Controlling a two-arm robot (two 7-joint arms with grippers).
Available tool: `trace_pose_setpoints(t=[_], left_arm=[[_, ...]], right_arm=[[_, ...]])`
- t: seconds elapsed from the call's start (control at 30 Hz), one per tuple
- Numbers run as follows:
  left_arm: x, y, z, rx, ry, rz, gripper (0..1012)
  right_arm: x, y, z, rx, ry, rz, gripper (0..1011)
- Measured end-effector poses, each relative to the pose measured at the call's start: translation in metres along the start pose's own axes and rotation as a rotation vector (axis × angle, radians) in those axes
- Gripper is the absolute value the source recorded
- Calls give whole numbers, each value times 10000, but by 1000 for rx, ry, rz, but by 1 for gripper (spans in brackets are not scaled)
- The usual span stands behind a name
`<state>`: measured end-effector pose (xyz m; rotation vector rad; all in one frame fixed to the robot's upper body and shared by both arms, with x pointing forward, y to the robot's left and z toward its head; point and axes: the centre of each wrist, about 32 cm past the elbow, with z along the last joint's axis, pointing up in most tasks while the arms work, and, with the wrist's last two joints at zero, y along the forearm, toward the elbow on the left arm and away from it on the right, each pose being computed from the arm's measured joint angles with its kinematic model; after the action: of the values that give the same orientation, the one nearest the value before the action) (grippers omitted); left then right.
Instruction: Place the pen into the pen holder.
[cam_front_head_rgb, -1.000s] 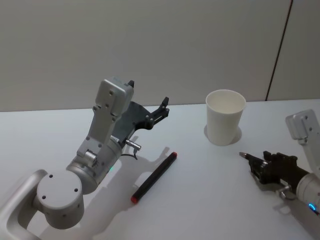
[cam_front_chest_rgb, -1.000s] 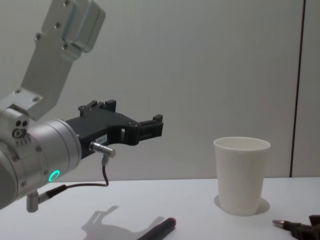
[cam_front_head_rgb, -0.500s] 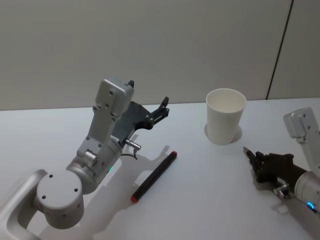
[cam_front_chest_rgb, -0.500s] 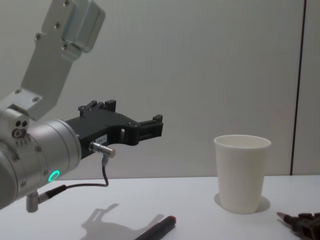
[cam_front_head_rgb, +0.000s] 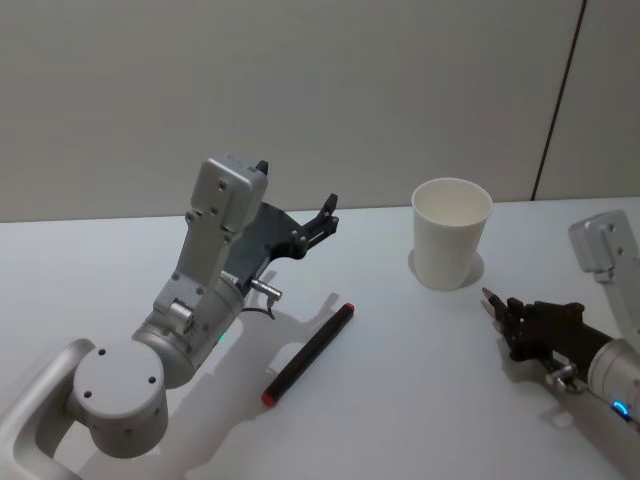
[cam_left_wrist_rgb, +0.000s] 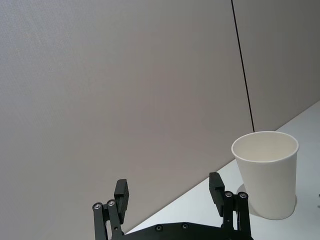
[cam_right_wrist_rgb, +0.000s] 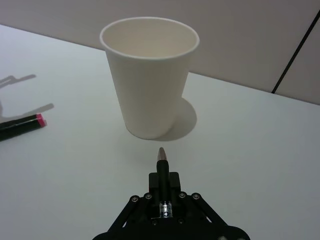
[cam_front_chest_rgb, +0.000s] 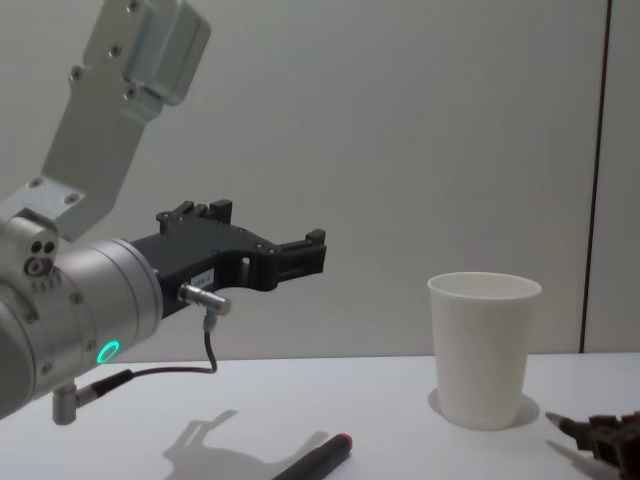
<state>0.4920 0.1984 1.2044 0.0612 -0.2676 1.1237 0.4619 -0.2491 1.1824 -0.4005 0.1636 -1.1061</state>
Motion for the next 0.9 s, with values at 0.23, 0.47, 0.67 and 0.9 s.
trace_pose_setpoints(t=[0.23,0.47,0.67,0.9], left_arm=[[0,0,0,0,0,0,1001],[0,0,0,0,0,0,1001],[0,0,0,0,0,0,1001],[0,0,0,0,0,0,1001]], right_arm=[[14,-35,8,76,19,29,107],[42,-78,31,183,41,59,107],[72,-103,65,273,57,73,107],[119,-108,147,396,74,81,107]])
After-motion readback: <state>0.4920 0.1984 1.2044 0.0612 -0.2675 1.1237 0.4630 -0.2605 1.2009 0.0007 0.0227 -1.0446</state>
